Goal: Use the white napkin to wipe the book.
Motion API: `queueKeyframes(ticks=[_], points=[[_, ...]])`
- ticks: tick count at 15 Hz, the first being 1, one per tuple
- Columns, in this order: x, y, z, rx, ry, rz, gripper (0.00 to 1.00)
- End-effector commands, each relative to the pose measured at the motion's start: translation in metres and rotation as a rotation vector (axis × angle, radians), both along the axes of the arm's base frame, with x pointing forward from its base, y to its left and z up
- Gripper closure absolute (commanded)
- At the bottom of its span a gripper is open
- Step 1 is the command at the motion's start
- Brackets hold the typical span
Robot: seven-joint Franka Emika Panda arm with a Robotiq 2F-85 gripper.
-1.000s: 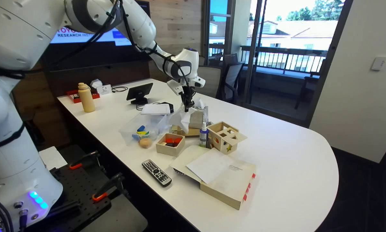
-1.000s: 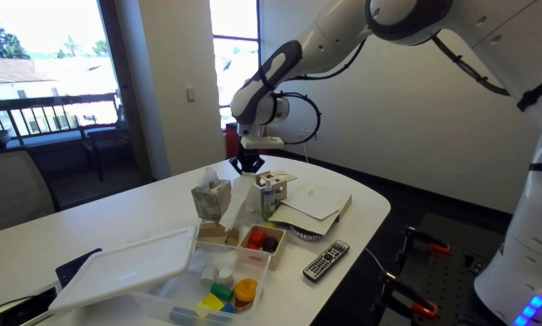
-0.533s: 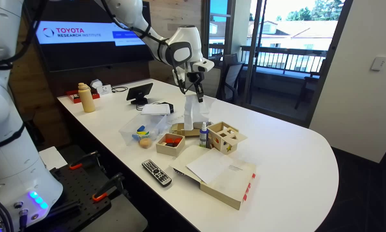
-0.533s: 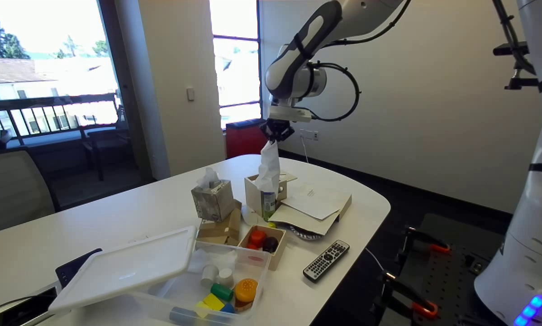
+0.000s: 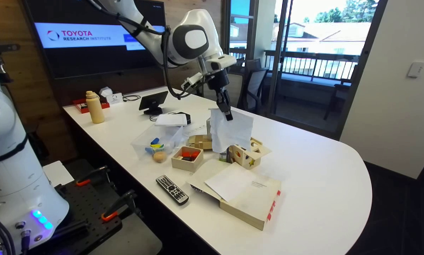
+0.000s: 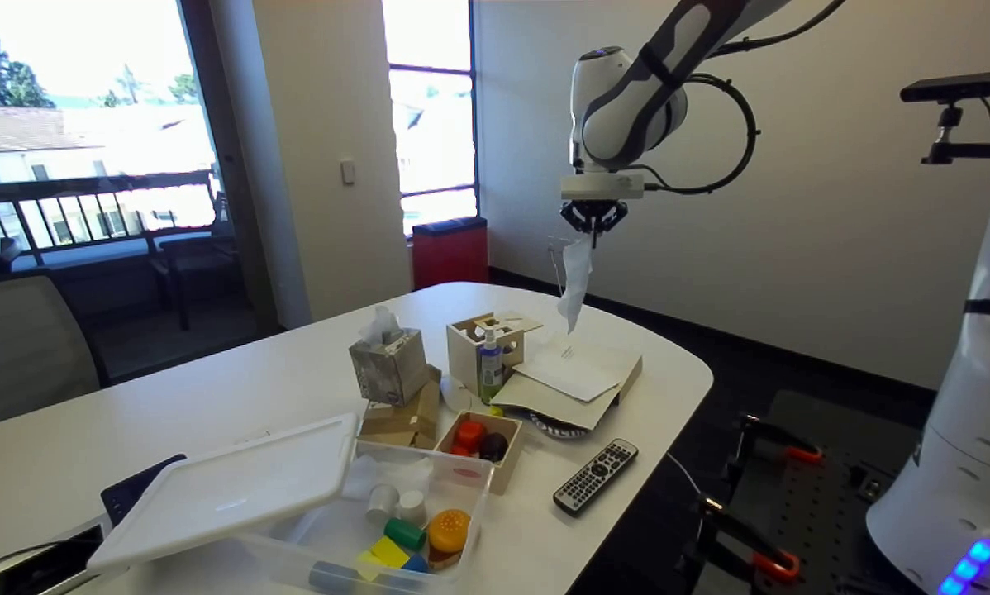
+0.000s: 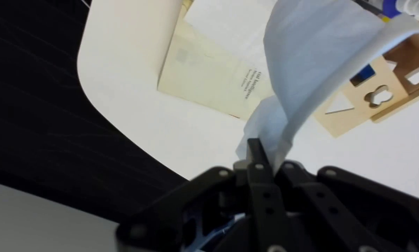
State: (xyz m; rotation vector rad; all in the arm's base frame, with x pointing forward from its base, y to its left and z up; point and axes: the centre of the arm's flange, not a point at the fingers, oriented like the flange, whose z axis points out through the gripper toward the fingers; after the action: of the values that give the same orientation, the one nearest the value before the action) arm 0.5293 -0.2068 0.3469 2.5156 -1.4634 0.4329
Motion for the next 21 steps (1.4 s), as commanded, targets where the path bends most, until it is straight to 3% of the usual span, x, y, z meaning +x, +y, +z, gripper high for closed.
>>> queueKeyframes(ticks=[1, 5, 10, 17, 21], points=[[-0.01, -0.004, -0.034, 0.016, -0.004, -0.007, 1.0], [0.018, -0.018, -0.078, 0.037, -0.085, 0.098, 1.0], [0.048, -0.062, -0.119, 0.055, -0.12, 0.229, 1.0], [0.075, -0.122, -0.13, 0.055, -0.05, 0.363, 1.0], [0.082, -0.141, -0.166, 0.116, -0.016, 0.403, 1.0]])
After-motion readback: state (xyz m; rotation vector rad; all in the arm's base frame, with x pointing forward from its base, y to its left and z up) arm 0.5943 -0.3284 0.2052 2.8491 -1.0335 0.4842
